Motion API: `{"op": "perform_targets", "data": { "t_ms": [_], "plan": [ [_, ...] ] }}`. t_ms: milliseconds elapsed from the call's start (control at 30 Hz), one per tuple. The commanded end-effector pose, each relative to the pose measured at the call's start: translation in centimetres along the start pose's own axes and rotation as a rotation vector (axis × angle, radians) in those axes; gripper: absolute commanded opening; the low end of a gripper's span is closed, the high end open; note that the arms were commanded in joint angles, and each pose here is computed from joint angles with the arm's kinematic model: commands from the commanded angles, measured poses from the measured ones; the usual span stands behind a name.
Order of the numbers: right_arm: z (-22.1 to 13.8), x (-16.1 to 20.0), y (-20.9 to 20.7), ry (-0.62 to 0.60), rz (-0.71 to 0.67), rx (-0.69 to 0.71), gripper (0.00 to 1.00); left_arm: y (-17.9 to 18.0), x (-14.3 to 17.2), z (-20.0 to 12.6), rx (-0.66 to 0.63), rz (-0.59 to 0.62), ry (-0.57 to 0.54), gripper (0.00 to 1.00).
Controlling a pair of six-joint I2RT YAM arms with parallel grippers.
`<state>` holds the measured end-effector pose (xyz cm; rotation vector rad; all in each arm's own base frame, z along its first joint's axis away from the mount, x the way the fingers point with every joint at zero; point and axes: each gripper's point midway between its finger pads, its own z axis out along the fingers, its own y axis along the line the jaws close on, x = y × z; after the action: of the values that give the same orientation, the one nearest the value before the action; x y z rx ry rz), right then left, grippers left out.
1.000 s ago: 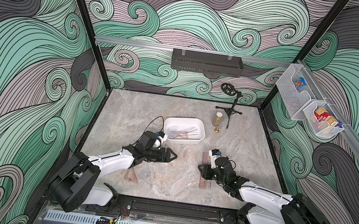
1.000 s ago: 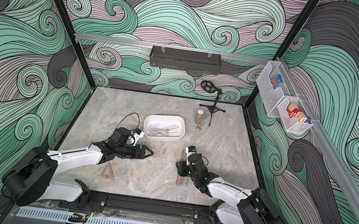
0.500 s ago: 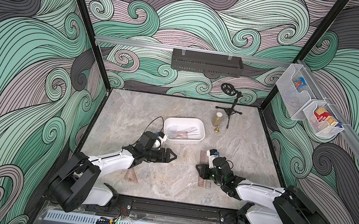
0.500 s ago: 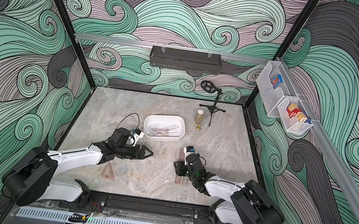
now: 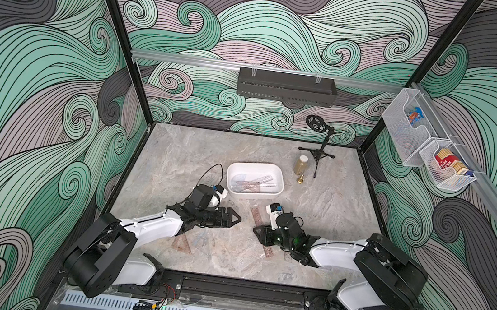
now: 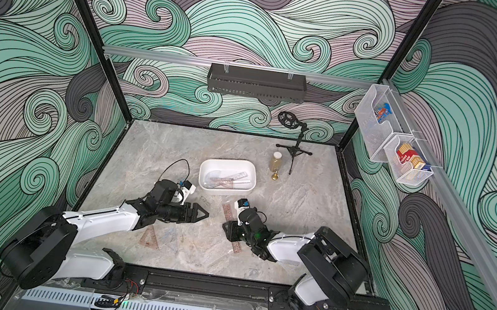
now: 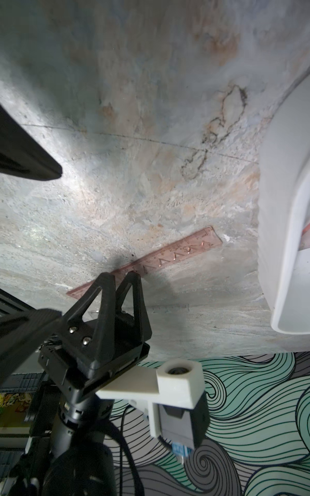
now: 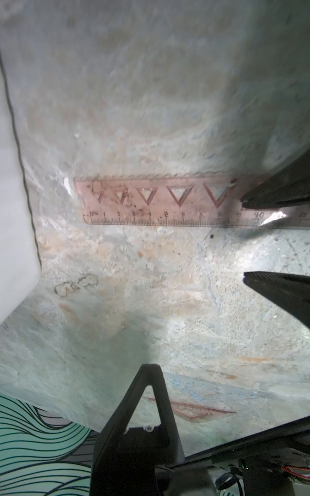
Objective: Put the scattered rulers into the storage box
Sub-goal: Move the ruler to the center of the board.
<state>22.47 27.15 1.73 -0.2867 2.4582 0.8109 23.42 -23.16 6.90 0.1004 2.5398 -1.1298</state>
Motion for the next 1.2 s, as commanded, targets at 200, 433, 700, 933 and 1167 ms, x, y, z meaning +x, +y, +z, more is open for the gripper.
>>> {"op": "perform_targets", "data": {
  "t_ms": [200,433,700,933,1167],
  "plan": [
    [-2.7,-1.7,3.0,0.003,-0.064,-0.088,0.47,-0.4,-0.4,-0.4,0.019,0.002,-0.020,0.79],
    [-3.3,1.9,-0.5,0.065,-0.012,-0.033,0.47,-0.7,-0.3,-0.1,0.045,-0.001,-0.003,0.79],
    [-2.9,4.4,-0.9,0.132,0.014,-0.072,0.49,-0.8,-0.3,-0.1,0.056,-0.004,-0.005,0.79],
    [-2.2,4.6,0.7,0.154,0.000,-0.144,0.48,-0.9,-0.1,0.0,0.074,-0.020,-0.005,0.76],
    [-0.6,4.1,2.3,0.177,-0.043,-0.190,0.45,-1.2,0.1,0.1,0.098,-0.036,-0.003,0.64]
  ]
}}
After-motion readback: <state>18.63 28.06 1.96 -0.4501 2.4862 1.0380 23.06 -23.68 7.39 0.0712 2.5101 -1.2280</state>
